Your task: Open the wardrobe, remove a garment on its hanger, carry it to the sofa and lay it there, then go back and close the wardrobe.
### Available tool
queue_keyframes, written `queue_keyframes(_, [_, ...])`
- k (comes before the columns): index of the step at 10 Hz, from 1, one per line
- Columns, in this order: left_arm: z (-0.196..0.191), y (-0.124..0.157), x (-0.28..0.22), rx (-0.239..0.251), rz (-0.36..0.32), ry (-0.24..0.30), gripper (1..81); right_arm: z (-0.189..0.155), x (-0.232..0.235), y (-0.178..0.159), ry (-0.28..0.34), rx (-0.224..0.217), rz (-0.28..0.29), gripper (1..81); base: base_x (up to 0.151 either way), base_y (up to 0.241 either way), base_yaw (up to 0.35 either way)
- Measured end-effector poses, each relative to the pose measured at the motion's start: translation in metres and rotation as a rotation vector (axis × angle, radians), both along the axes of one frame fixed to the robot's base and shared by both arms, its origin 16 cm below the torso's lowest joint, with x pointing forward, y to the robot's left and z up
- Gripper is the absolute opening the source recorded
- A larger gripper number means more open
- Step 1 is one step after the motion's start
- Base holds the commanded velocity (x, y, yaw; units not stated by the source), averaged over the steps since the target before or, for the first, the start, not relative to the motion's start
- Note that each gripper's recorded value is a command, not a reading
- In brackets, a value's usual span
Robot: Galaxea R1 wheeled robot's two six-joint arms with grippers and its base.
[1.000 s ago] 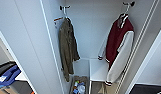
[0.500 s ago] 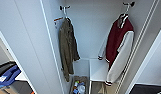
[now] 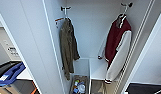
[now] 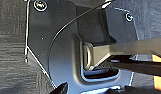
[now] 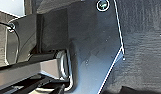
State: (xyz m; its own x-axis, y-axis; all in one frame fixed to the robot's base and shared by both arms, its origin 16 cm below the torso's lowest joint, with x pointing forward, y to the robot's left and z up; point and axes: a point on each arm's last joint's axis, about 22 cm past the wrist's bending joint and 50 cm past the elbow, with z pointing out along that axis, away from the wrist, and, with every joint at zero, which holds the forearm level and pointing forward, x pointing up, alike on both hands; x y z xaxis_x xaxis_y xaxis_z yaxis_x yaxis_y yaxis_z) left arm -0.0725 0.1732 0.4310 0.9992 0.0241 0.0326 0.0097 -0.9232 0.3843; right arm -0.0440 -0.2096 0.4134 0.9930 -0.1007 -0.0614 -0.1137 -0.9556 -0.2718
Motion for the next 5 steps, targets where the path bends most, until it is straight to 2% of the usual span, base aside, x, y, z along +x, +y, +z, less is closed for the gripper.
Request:
queue_keyframes(2, [0.001, 0.000, -0.009, 0.001, -0.002, 0.012, 81.1, 0.001, -0.012, -0.001, 0.019, -0.002, 0.009, 81.1, -0.074, 0.000, 0.000])
queue_keyframes(3, [0.000, 0.000, -0.002, 0.001, -0.001, 0.002, 81.1, 0.000, -0.001, 0.003, 0.002, 0.003, 0.028, 81.1, 0.000, 0.000, 0.000])
queue_keyframes(4, [0.000, 0.001, -0.003, 0.002, -0.001, 0.001, 81.1, -0.001, 0.008, 0.008, -0.016, 0.010, 0.070, 81.1, 0.000, 0.000, 0.000])
queue_keyframes(5, [0.000, 0.000, -0.007, 0.001, -0.001, 0.005, 81.1, -0.001, 0.014, 0.014, -0.024, 0.015, 0.139, 81.1, 0.000, 0.000, 0.000])
